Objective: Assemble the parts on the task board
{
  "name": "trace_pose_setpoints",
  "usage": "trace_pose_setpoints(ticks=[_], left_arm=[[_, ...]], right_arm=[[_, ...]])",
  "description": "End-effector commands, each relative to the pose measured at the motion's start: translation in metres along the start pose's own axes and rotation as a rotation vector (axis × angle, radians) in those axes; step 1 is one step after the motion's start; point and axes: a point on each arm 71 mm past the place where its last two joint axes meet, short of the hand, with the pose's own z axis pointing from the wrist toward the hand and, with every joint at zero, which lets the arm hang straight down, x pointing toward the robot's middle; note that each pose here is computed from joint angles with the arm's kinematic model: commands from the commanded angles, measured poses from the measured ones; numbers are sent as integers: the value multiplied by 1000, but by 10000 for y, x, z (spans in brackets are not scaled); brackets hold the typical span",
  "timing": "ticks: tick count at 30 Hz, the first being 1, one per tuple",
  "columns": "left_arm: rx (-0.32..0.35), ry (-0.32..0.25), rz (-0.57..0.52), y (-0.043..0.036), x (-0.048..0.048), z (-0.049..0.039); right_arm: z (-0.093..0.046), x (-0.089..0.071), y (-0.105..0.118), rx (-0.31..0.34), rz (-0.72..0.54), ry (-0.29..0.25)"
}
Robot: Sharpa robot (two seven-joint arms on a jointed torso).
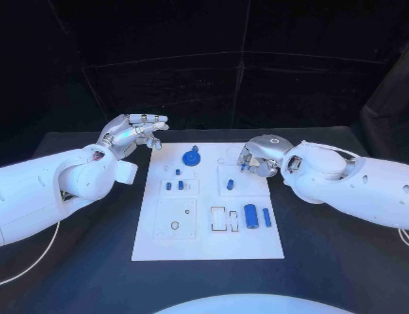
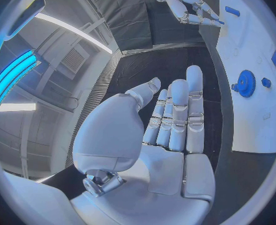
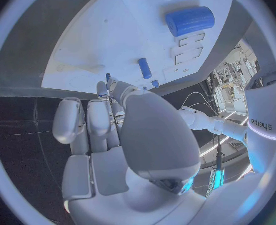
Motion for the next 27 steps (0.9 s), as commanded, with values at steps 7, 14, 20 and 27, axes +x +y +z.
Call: trace_pose_setpoints(ticks=[7,14,20,27], left_arm=[[3,6,-8,-13,8,-4],[4,13,-11,-12,42,5],[6,20,-13,-12,79,15],[7,24,-15,-14,104,21]], right_arm=[[-73,-135,385,-94,93,-71],[36,-154,804,-206,133,-79],[158,-79,1114,-285,152,-61],[234,211,1335,-326,169,1]])
